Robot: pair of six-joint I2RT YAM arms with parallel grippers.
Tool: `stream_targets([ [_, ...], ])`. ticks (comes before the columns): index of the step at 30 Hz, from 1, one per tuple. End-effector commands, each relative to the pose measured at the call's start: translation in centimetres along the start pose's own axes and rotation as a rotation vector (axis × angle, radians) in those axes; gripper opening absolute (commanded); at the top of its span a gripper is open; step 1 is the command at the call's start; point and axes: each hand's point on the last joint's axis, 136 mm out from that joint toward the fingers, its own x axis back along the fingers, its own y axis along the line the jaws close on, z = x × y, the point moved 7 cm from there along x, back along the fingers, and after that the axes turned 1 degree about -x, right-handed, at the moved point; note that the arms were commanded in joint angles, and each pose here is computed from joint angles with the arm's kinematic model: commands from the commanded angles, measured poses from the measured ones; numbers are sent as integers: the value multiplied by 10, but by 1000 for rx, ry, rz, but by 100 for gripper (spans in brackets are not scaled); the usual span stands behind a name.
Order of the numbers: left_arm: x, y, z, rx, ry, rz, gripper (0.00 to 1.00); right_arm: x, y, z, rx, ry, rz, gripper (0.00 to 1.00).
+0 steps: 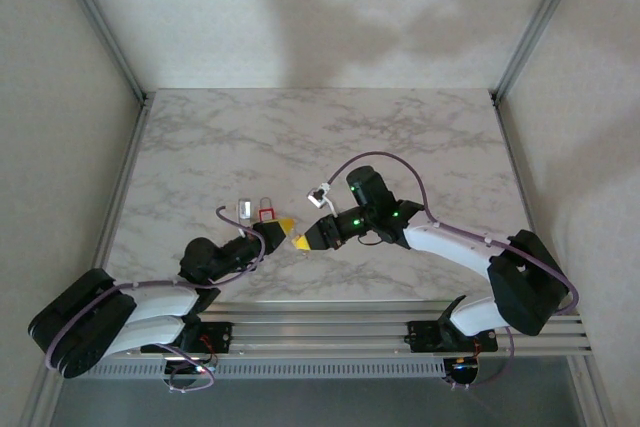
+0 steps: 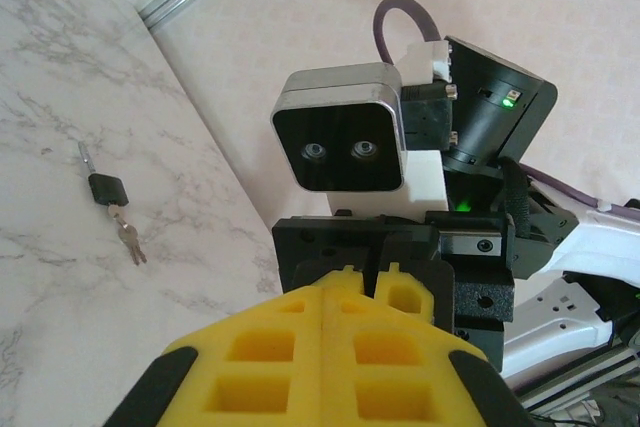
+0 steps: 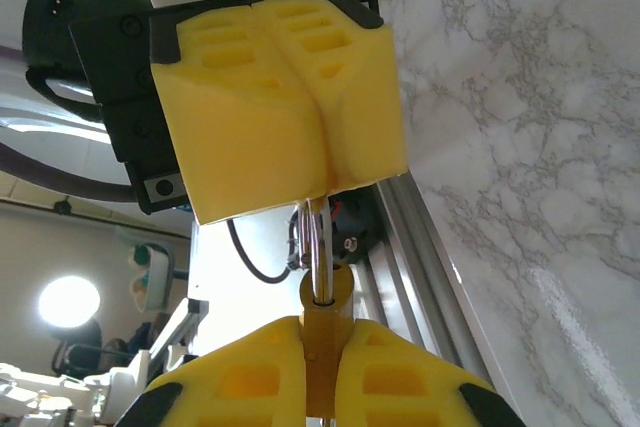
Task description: Lock with the key
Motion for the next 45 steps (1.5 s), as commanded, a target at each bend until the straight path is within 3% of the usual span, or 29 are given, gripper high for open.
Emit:
stream_targets([
  [1,0,-3,5,-24,12,29,0,10,13,-10,41,-43,-56,0],
  [45,-15,-19,30,-44,131,174,0,27,4,-31,-17,-139,-107,0],
])
